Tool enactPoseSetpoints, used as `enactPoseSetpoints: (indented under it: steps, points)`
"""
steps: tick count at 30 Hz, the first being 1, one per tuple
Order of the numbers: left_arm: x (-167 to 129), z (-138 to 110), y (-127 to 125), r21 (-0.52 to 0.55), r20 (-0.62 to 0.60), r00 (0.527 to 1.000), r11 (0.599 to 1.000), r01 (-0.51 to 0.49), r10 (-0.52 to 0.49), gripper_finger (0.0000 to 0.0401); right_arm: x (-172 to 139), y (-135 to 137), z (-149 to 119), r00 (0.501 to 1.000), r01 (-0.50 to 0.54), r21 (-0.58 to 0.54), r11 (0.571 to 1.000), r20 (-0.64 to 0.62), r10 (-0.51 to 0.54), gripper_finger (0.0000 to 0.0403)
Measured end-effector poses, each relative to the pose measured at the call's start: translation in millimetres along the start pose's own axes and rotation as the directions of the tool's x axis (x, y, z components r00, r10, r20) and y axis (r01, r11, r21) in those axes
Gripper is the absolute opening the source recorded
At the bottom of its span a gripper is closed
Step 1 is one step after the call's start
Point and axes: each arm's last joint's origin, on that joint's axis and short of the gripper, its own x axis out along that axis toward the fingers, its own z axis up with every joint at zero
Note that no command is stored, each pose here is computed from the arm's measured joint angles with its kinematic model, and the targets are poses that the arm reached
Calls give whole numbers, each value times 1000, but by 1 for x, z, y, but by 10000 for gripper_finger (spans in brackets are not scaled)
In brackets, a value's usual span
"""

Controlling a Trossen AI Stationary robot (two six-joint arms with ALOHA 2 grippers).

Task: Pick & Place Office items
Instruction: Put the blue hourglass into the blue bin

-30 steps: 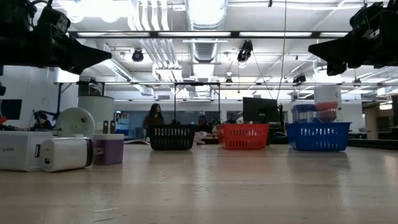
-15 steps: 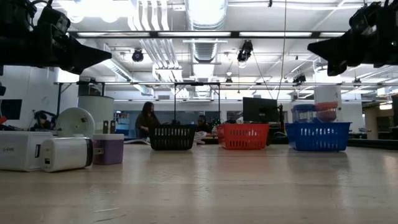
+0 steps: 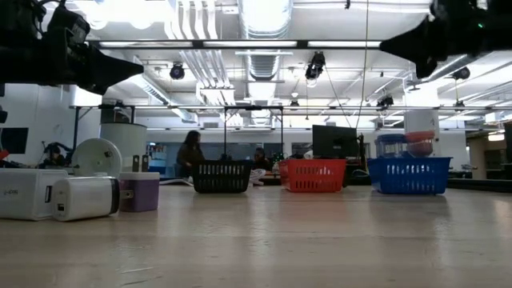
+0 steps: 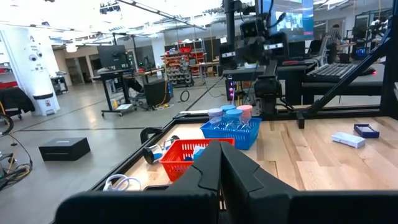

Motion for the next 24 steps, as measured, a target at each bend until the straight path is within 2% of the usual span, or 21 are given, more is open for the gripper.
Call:
enactPoseSetpoints:
  steps: [7,13,16,19,24]
  points:
    - [0,0,0,-3,1,1000,1000,0,0,5,39,6,45,964,125,-82,989,-224,-141,8]
    - [0,0,0,-18,1,1000,1000,3,-3,5,82,9,74,894,200,-164,966,-373,-248,8]
    - [0,0,0,-18,1,1000,1000,4,-4,5,102,5,81,840,223,-193,956,-459,-289,8]
    - [0,0,0,-18,1,1000,1000,4,-4,5,120,-4,89,793,238,-188,953,-529,-302,8]
    - [0,0,0,-18,1,1000,1000,4,-4,5,145,-33,99,725,245,-111,963,-639,-258,8]
